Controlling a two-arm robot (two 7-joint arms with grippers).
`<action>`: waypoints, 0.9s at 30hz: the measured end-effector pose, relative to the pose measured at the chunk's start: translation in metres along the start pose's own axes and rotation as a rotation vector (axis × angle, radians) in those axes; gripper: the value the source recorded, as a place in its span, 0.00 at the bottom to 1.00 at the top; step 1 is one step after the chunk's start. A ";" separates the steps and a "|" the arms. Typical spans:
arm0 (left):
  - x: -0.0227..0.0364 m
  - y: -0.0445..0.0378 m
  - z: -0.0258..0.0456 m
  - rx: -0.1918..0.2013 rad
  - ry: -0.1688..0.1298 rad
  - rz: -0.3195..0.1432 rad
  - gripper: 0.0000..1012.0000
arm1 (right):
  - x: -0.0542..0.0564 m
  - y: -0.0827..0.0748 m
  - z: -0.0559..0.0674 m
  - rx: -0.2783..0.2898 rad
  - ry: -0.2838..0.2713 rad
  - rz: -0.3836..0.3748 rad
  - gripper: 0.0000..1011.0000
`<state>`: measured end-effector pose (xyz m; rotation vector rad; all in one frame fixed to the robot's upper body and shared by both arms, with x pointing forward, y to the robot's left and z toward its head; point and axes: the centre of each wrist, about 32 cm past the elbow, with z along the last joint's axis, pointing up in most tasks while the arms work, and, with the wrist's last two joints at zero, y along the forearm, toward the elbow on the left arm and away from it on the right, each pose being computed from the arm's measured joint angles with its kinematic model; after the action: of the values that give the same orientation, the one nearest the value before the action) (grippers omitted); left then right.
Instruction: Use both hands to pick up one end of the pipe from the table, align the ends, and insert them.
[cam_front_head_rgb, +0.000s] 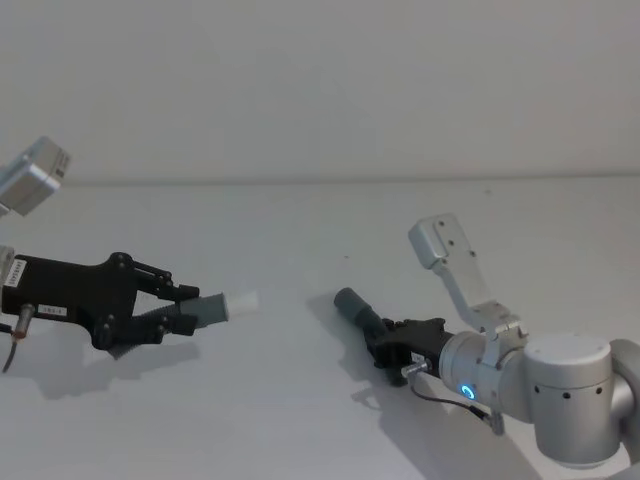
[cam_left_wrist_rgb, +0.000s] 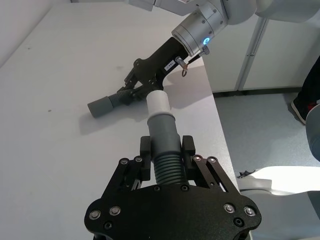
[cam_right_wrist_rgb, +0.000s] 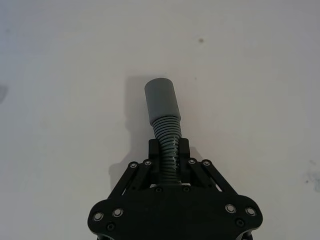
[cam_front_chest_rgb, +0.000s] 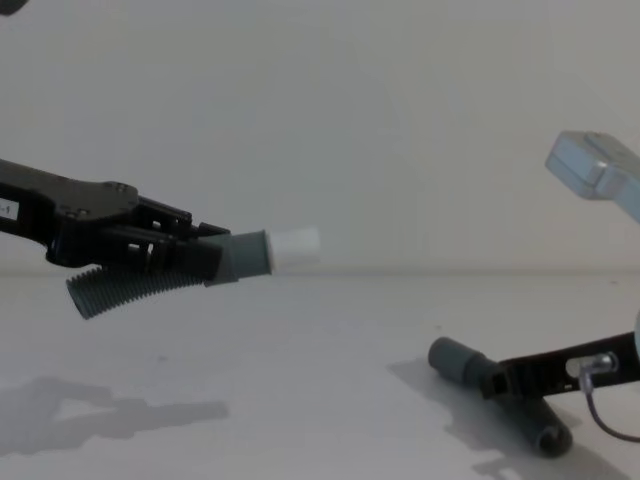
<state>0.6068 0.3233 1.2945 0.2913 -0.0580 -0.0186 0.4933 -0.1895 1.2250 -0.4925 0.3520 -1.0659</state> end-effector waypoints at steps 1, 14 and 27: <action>0.0000 0.0000 0.0000 0.000 0.000 0.000 0.33 | 0.000 0.000 0.000 0.006 -0.003 0.003 0.19; 0.0000 0.0000 0.0000 0.000 0.000 0.000 0.33 | 0.015 -0.002 0.000 0.139 -0.103 0.083 0.19; 0.0000 0.0000 0.0000 0.000 0.000 0.000 0.33 | 0.037 -0.003 0.005 0.285 -0.254 0.208 0.18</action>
<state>0.6068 0.3233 1.2946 0.2911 -0.0580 -0.0187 0.5101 -0.2227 1.2297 -0.3229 0.0234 -0.8234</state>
